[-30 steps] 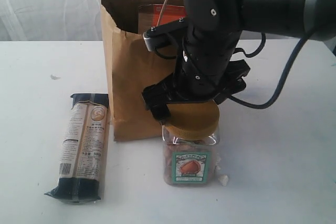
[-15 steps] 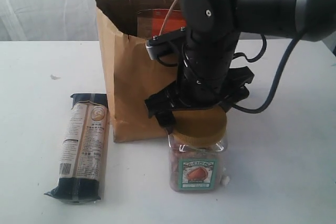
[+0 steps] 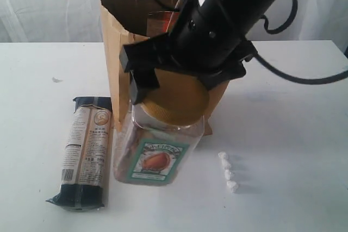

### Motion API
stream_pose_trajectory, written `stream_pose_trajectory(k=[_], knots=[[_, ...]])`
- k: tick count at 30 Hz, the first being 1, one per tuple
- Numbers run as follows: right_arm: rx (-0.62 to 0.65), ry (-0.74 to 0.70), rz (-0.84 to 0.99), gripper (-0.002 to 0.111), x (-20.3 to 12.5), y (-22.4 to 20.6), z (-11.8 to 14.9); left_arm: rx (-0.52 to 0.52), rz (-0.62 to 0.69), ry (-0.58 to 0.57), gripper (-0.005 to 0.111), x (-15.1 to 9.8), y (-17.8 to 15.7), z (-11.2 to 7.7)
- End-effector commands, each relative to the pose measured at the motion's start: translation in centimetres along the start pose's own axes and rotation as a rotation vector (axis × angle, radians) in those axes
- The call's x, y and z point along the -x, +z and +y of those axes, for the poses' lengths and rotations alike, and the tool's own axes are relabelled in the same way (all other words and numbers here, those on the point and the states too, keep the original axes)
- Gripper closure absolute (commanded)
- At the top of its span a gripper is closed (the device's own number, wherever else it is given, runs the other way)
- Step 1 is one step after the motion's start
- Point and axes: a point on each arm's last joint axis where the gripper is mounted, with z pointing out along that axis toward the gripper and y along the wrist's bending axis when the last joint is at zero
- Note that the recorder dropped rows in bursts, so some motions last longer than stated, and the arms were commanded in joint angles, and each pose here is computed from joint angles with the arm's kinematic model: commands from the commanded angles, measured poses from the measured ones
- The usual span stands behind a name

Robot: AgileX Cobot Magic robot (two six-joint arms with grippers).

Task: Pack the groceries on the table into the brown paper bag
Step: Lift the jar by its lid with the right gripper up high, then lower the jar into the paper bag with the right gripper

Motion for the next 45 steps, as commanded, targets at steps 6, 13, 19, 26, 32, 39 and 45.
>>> stream_pose_trajectory(k=[6,13,19,26,32,39,45], knots=[[0.374,-0.044,-0.259,0.104,1.0,-7.0,3.8,-0.001,0.003,0.009,0.107,-0.1,0.0,0.0],[0.442,-0.121,-0.838,0.107,5.3,-12.6,4.9,-0.001,0.003,0.009,0.107,-0.1,0.0,0.0],[0.264,-0.178,-1.122,0.108,7.9,-13.4,3.3,-0.001,0.003,0.009,0.107,-0.1,0.0,0.0],[0.057,-0.311,-1.108,0.108,9.6,-10.8,1.5,-0.003,0.004,0.009,0.107,-0.1,0.0,0.0],[-0.098,-0.451,-1.072,0.108,10.5,-8.7,0.8,-0.001,0.003,0.009,0.107,-0.1,0.0,0.0],[-0.165,-0.514,-1.007,0.108,11.7,-5.0,0.2,-0.001,0.003,0.009,0.107,-0.1,0.0,0.0],[-0.184,-0.529,-0.926,0.108,12.3,-1.8,-0.3,-0.001,0.003,0.009,0.107,-0.1,0.0,0.0]])
